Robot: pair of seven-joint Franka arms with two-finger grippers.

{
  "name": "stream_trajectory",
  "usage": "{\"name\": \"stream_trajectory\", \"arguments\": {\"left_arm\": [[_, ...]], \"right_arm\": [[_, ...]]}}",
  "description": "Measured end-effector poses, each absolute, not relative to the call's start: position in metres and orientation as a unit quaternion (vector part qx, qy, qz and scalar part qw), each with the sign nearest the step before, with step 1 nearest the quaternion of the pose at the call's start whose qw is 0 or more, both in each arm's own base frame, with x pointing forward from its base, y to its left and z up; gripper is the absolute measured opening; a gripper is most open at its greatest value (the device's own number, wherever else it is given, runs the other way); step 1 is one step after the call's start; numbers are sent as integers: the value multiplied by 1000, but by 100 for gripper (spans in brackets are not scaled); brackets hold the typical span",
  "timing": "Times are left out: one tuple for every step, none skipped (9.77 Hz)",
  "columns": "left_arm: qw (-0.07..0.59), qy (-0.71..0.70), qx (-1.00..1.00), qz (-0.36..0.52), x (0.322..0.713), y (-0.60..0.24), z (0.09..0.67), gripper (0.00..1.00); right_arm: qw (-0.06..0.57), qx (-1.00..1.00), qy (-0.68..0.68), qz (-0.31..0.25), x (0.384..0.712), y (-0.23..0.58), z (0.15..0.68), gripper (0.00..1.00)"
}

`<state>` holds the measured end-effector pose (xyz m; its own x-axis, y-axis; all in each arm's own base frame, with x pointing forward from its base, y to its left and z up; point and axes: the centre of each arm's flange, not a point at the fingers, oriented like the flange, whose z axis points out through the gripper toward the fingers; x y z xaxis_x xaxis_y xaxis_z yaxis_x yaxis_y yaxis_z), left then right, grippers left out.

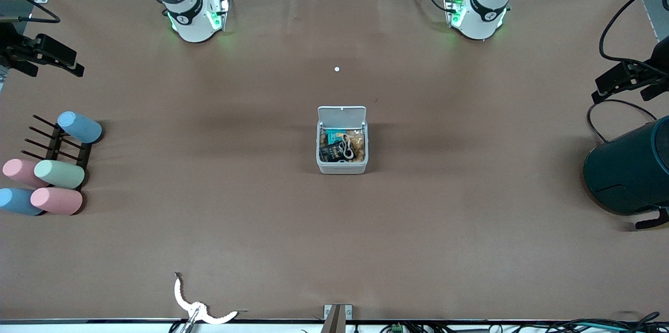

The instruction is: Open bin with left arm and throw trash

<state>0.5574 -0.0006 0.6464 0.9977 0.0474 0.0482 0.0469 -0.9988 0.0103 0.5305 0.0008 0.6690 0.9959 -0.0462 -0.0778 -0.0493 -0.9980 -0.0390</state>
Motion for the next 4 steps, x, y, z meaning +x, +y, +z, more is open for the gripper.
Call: {"name": "stream_trajectory", "arguments": {"left_arm": [[5,24,999,24,557,-1,646,100],[4,24,999,24,557,0,646,100],[3,24,999,24,557,0,646,100],[3,24,999,24,557,0,646,100]], "right_arm": [[11,-999,26,34,533,-3,668,100],[7,-999,28,25,536,-5,668,100],[7,-999,29,20,538,-6,668,100],[7,-999,31,20,538,-8,668,100]]}}
